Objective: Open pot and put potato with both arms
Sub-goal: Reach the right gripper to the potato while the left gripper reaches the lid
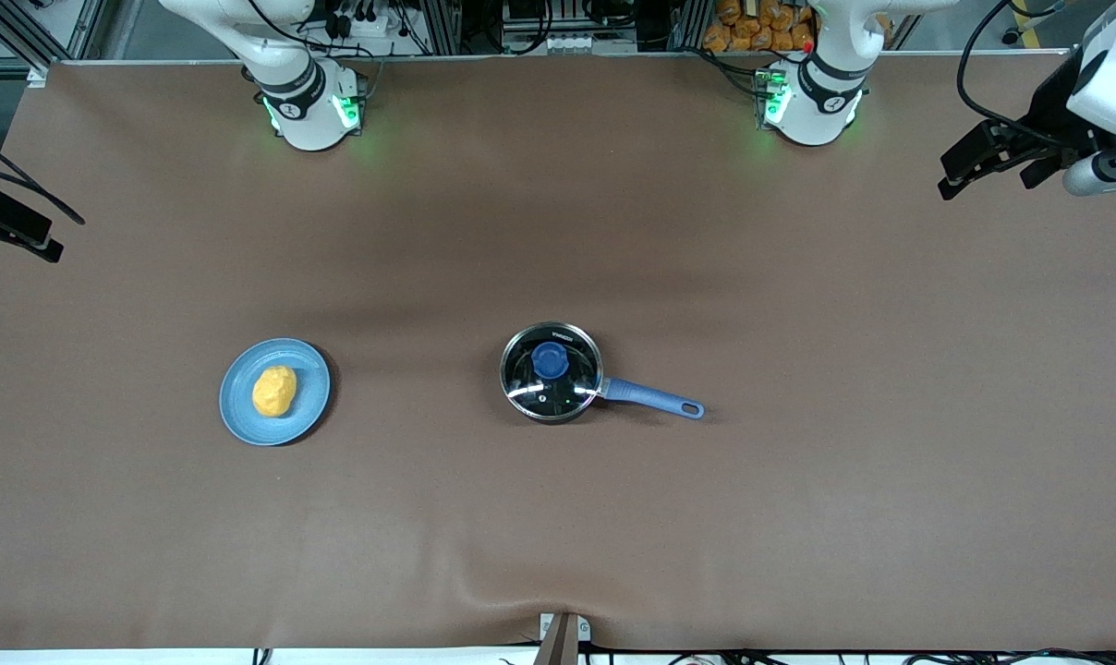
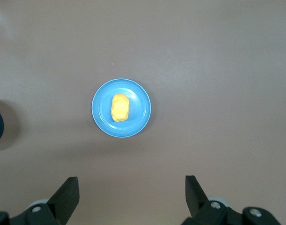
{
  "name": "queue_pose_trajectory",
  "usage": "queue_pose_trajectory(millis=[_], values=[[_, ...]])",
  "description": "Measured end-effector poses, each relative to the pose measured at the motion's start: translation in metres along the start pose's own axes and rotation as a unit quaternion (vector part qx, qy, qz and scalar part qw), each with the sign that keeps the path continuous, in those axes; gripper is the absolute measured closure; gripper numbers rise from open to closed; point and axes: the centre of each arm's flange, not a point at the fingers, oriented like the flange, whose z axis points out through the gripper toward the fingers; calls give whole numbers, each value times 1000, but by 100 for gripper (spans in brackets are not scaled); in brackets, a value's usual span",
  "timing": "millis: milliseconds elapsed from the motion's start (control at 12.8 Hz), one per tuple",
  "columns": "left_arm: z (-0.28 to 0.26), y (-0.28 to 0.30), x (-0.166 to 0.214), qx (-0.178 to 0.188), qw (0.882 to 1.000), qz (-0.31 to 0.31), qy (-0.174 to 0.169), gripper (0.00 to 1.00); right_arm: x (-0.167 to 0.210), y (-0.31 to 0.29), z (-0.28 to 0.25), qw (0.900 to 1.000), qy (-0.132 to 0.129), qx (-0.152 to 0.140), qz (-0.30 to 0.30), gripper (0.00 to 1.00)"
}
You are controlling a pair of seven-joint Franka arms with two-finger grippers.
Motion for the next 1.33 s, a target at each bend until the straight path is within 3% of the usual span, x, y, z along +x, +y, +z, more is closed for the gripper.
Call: queue_pose_trajectory(millis=[468, 624, 937, 1327], values=[[-4, -3, 13, -3, 1000, 0, 5, 0, 1, 0, 1, 1000, 2, 0, -6, 0], [1, 3, 23, -4, 1000, 11, 2, 0, 5, -2, 14, 1000, -9, 1, -8, 0], [26, 45, 30, 0, 999, 48, -19, 0, 32, -33, 100, 999, -34, 19, -32, 0], [85, 182, 13, 2, 997, 74, -38, 0, 70, -44, 223, 996, -78, 46, -26, 0]])
